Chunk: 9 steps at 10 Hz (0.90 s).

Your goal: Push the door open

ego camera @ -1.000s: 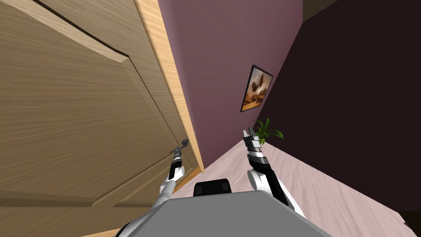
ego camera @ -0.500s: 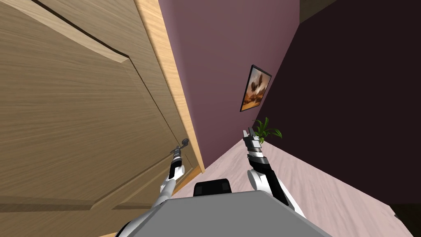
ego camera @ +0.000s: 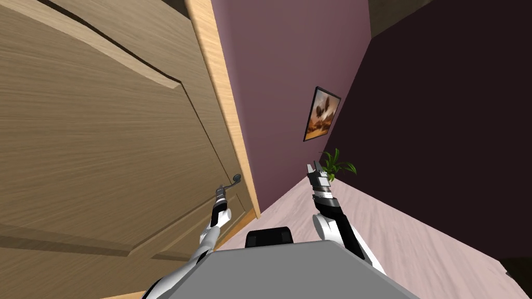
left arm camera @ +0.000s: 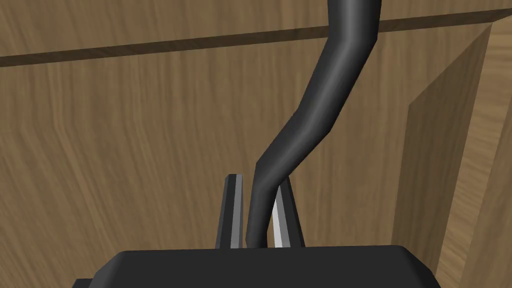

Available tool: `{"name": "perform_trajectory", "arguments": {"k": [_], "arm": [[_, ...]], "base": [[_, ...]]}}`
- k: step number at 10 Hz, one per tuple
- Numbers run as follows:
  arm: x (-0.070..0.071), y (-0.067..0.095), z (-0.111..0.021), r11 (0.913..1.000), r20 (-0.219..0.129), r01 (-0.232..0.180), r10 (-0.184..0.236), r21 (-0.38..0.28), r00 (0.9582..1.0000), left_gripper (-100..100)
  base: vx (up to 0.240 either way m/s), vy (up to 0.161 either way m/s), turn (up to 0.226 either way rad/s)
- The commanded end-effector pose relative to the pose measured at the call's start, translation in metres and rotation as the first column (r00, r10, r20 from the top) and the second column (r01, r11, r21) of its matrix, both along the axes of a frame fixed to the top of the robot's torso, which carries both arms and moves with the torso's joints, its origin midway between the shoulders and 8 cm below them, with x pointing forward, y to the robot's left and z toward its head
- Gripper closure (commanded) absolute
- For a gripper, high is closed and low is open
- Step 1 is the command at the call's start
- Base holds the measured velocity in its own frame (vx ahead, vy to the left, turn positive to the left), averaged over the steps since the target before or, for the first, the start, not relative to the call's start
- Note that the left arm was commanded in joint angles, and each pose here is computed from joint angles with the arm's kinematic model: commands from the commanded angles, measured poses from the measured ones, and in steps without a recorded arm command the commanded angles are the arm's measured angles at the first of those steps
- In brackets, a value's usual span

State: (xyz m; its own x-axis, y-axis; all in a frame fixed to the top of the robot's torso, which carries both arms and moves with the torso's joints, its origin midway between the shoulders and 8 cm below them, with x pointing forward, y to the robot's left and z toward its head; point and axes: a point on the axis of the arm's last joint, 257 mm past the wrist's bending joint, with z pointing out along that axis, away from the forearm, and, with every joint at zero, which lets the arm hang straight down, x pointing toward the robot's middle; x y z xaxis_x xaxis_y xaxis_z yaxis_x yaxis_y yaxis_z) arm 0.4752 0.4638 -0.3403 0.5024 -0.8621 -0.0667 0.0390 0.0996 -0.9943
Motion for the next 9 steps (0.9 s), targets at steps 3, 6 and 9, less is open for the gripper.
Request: {"name": "perform_trajectory", "arguments": {"k": [3, 6, 9], "arm": [[-0.012, 0.022, -0.003, 0.9984, -0.005, -0.057, 0.057, 0.001, 0.9984, -100], [-0.011, 0.024, -0.004, 0.9978, -0.017, -0.066, 0.066, 0.0, 0.9977, -100], [-0.009, 0.027, -0.007, 0.9968, -0.039, -0.08, 0.08, -0.003, 0.996, -100]], "base": [[-0.055, 0.074, -0.061], [0.0, -0.194, 0.052], [-0.004, -0.236, 0.042]]}}
